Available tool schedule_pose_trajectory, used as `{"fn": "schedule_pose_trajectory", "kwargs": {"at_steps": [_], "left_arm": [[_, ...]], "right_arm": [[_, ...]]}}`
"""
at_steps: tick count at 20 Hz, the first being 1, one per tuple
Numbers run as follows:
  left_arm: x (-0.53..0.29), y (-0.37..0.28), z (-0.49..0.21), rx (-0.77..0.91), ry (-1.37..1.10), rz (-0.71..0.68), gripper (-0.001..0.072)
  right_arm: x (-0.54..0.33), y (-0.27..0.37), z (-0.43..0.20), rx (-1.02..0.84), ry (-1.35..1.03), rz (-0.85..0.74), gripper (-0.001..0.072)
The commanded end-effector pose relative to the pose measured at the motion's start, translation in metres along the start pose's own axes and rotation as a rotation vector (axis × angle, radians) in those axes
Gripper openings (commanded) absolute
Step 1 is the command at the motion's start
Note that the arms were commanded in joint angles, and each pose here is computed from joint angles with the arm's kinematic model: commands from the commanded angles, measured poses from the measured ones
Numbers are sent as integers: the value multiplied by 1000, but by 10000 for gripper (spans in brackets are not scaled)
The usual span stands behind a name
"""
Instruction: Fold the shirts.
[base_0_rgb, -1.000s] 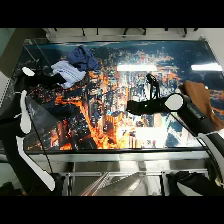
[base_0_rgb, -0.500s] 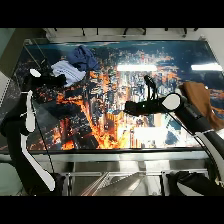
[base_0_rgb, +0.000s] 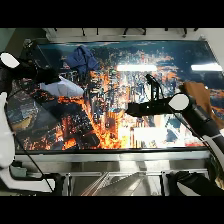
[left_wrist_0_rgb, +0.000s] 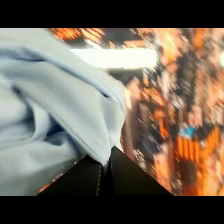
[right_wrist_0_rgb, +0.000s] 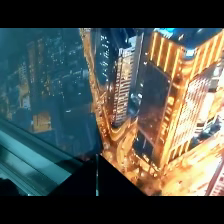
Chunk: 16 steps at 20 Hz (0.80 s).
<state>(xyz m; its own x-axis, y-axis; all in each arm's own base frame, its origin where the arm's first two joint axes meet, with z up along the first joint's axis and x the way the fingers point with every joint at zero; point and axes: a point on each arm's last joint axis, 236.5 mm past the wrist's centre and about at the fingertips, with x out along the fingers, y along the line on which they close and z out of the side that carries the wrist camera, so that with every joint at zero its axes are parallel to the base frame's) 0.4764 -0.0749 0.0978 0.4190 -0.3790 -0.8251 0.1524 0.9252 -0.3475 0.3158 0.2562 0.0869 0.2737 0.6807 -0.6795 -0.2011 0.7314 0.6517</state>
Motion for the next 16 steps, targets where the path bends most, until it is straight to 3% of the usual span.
{"fn": "schedule_pose_trajectory", "kwargs": {"at_steps": [1, 6, 10, 16], "left_arm": [[-25, -82, -64, 78, 7, -66, 12], [-24, -220, -134, 185, -19, -259, 12], [-18, -292, -149, 105, -96, -402, 13], [46, -376, -226, 210, 80, -456, 13]], "right_arm": [[-40, 8, 10, -79, -83, 7, 25], [-114, -26, 23, -121, -235, -146, 25], [-139, -62, 13, -138, -217, -301, 25], [-144, -68, 18, -87, -248, -315, 25]]}}
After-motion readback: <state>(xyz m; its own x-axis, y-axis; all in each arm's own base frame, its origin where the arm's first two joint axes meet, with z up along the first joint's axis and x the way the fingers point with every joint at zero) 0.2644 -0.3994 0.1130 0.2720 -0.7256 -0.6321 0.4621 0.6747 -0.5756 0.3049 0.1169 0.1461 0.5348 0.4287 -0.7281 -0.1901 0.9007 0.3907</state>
